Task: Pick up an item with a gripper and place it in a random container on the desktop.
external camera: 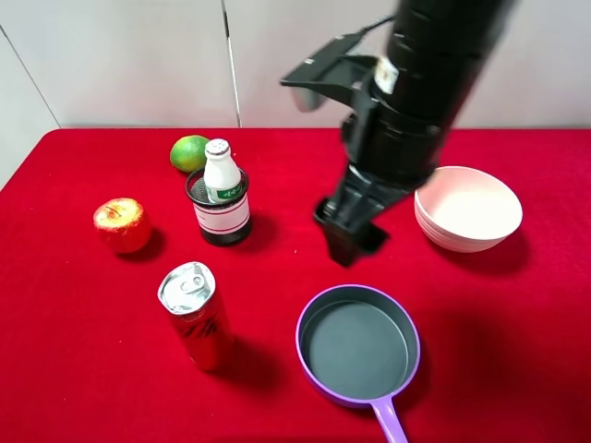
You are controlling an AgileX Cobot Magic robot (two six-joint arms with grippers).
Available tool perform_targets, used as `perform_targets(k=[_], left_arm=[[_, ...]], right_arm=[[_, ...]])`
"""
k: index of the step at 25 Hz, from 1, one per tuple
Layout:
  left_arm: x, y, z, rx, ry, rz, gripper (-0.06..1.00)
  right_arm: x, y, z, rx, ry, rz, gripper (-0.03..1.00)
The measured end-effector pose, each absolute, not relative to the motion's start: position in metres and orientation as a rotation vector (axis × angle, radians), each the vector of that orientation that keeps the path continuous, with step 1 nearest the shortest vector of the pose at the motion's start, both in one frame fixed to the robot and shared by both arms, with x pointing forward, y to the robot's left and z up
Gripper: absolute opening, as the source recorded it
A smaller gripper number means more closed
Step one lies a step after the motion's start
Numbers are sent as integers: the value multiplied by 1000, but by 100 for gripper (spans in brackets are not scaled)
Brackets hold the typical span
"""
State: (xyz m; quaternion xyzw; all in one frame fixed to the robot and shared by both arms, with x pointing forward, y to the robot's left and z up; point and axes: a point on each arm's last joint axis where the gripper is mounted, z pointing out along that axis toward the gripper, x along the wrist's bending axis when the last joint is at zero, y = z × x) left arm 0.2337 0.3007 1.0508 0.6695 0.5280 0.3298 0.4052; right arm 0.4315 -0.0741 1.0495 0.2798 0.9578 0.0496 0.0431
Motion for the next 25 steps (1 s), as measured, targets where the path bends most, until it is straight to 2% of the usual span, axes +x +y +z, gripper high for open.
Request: perform_targets(k=[17, 25], left_arm=[[234, 301, 1051, 1690, 1333, 832, 99], [234, 301, 1051, 1690, 1333, 832, 99]], right_arm=[[363, -159, 1039, 1053, 2789, 336, 69], [340, -186, 1038, 1068, 2735, 453, 69]])
